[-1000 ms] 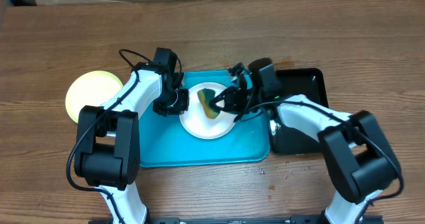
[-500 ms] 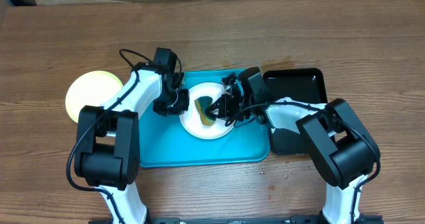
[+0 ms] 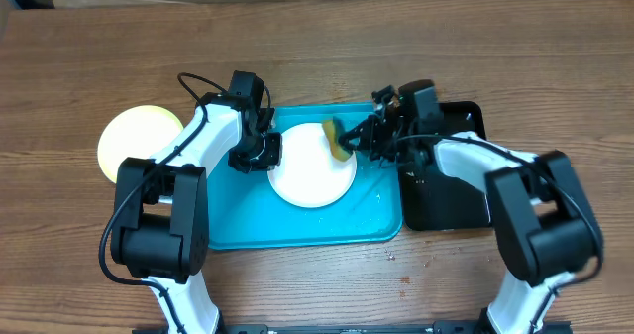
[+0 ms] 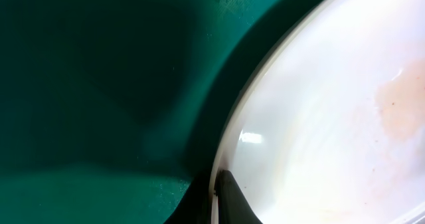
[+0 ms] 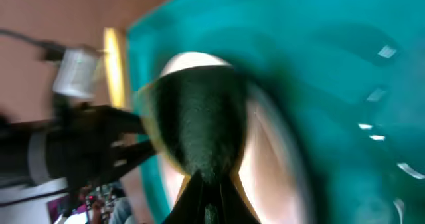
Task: Clean dirty plates on tray and stack at the side
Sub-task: 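Return the sponge to the black tray with the right gripper, then lift the white plate with the left gripper and tilt it over the black tray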
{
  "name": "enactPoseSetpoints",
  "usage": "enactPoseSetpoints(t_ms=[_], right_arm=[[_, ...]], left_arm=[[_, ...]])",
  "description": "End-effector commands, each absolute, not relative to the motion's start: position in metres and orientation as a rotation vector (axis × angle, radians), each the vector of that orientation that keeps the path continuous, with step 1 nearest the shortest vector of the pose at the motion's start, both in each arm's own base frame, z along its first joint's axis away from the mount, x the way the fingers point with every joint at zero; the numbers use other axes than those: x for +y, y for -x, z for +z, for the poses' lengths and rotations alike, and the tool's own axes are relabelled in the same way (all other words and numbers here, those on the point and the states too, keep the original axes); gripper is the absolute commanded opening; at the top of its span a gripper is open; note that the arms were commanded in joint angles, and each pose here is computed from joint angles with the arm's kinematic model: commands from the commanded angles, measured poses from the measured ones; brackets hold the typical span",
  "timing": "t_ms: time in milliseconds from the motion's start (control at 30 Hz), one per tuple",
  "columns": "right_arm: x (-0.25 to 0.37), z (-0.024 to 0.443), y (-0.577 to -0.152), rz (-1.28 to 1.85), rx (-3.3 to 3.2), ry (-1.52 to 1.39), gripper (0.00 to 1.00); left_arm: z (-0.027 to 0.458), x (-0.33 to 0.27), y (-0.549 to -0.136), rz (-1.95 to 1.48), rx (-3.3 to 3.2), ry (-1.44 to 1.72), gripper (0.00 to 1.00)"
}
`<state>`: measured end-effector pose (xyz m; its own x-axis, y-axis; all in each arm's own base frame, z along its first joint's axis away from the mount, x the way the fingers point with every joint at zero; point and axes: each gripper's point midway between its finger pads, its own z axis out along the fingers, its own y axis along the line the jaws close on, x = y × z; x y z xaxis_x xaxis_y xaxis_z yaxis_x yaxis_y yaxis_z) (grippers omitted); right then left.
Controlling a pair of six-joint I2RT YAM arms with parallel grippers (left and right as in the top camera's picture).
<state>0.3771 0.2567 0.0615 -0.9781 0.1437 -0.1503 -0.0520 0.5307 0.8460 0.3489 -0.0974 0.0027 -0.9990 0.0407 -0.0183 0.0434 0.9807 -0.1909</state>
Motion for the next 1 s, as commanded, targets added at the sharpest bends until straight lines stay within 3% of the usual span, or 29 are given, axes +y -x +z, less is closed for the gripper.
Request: enactPoseSetpoints(t_ms=[0, 200, 367, 533, 800, 867, 967], right_arm=[[0.258, 0.144, -0.376, 1.508, 2.381, 0.096, 0.04], [0.206, 0.162, -0.369, 1.207, 2.433, 0.030, 0.04], [0.106, 0.109, -0.337, 0.658, 2.738, -0.214, 0.04], [0.047, 0.077, -0.300, 0.236, 2.926, -0.332, 0.04], [0.033, 0.047, -0.278, 0.115, 2.974, -0.392, 0.04], [0.033, 0.039, -0.274, 0.123, 2.979, -0.396, 0.17], [0.037, 0.032, -0.268, 0.159, 2.992, -0.395, 0.47]], left_arm=[[-0.027, -0.090, -0.330, -0.207, 3.200, -0.126, 0.04], [-0.026, -0.090, -0.328, -0.206, 3.205, -0.125, 0.04], [-0.022, -0.091, -0.332, -0.207, 3.201, -0.122, 0.04], [-0.001, -0.094, -0.350, -0.212, 3.175, -0.100, 0.04], [0.053, -0.101, -0.382, -0.225, 3.116, -0.055, 0.04], [0.067, -0.102, -0.390, -0.230, 3.095, -0.056, 0.04], [0.086, -0.105, -0.399, -0.236, 3.067, -0.061, 0.04]])
